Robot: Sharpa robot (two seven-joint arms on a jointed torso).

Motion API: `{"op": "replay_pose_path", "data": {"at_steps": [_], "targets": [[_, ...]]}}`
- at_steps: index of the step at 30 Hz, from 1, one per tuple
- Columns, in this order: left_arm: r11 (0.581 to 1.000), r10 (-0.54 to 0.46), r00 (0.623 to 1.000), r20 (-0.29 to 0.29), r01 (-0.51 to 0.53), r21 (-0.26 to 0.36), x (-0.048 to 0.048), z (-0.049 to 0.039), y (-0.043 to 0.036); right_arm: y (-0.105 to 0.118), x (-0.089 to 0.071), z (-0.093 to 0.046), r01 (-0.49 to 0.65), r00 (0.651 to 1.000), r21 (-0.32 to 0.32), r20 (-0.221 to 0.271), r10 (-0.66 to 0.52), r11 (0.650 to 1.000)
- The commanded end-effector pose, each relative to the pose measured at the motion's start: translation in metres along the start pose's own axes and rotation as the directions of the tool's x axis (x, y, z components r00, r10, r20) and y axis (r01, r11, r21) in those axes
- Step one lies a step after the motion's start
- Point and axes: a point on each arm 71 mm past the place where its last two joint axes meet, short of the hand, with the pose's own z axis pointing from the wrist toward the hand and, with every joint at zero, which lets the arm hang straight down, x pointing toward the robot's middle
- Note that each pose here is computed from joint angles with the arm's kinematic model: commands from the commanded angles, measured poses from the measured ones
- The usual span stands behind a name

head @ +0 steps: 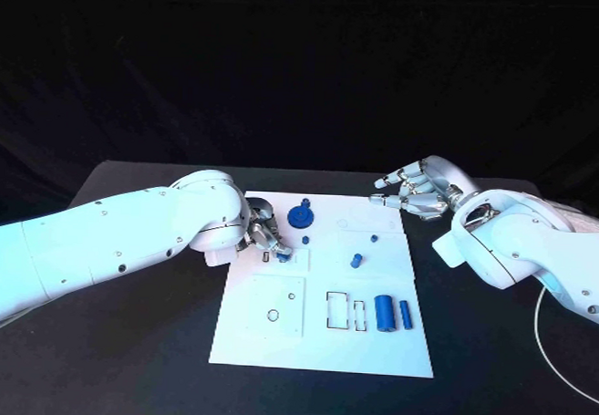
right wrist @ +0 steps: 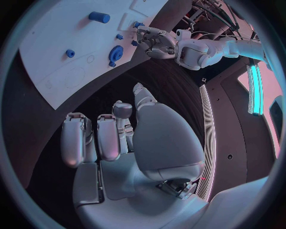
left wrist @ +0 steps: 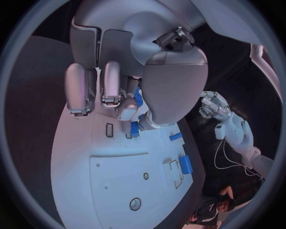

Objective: Assemble the parts on the task board

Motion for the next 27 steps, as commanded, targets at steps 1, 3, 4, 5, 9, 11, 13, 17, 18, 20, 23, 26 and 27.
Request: {"op": "replay_pose_path", "data": {"at_steps": [1, 3, 4, 5, 9, 11, 13, 17, 18, 20, 23, 26, 27], "targets": [[0.999, -0.036, 0.998, 0.049, 0.035, 0.021, -0.0019, -0.0024, -0.0023, 0.0005, 0.0018, 0.0001, -0.001, 1.000, -0.009, -0.012, 0.001, 1.000], [0.999, -0.028, 0.998, 0.059, 0.027, 0.022, -0.0020, -0.0031, -0.0024, 0.0003, 0.0020, 0.0001, -0.002, 1.000, -0.009, -0.013, 0.002, 1.000], [1.000, -0.023, 0.998, 0.064, 0.021, 0.021, -0.0021, -0.0032, -0.0024, 0.0002, 0.0021, 0.0002, -0.003, 1.000, -0.009, -0.014, 0.003, 1.000], [1.000, -0.017, 0.997, 0.070, 0.016, 0.020, -0.0023, -0.0031, -0.0024, 0.0001, 0.0023, 0.0002, -0.003, 1.000, -0.009, -0.014, 0.003, 1.000], [1.000, 0.006, 0.996, 0.091, -0.007, 0.009, -0.0032, -0.0015, -0.0025, 0.0000, 0.0030, 0.0002, -0.005, 1.000, -0.010, -0.017, 0.005, 1.000], [1.000, 0.019, 0.995, 0.098, -0.019, 0.003, -0.0034, -0.0007, -0.0024, 0.0000, 0.0033, 0.0002, -0.006, 1.000, -0.010, -0.018, 0.006, 1.000], [1.000, 0.028, 0.994, 0.102, -0.028, -0.001, -0.0034, -0.0001, -0.0022, 0.0000, 0.0034, 0.0001, -0.006, 1.000, -0.010, -0.020, 0.006, 1.000], [0.999, 0.047, 0.994, 0.102, -0.046, -0.008, -0.0028, 0.0006, -0.0027, -0.0001, 0.0036, 0.0000, -0.006, 1.000, -0.010, -0.022, 0.006, 1.000], [0.999, 0.053, 0.994, 0.098, -0.052, -0.009, -0.0023, 0.0008, -0.0028, -0.0002, 0.0036, 0.0000, -0.006, 1.000, -0.010, -0.022, 0.006, 1.000], [0.998, 0.065, 0.994, 0.090, -0.065, -0.013, -0.0016, 0.0010, -0.0030, -0.0002, 0.0037, -0.0001, -0.006, 1.000, -0.010, -0.024, 0.005, 1.000], [0.995, 0.094, 0.993, 0.072, -0.093, -0.019, -0.0001, 0.0012, -0.0030, -0.0003, 0.0038, -0.0001, -0.005, 1.000, -0.010, -0.026, 0.005, 1.000], [0.993, 0.114, 0.992, 0.054, -0.113, -0.023, 0.0013, 0.0012, -0.0028, -0.0004, 0.0040, -0.0001, -0.005, 1.000, -0.010, -0.028, 0.004, 1.000], [0.993, 0.117, 0.992, 0.051, -0.116, -0.024, 0.0016, 0.0012, -0.0026, -0.0004, 0.0040, -0.0001, -0.004, 1.000, -0.009, -0.028, 0.004, 1.000]]}}
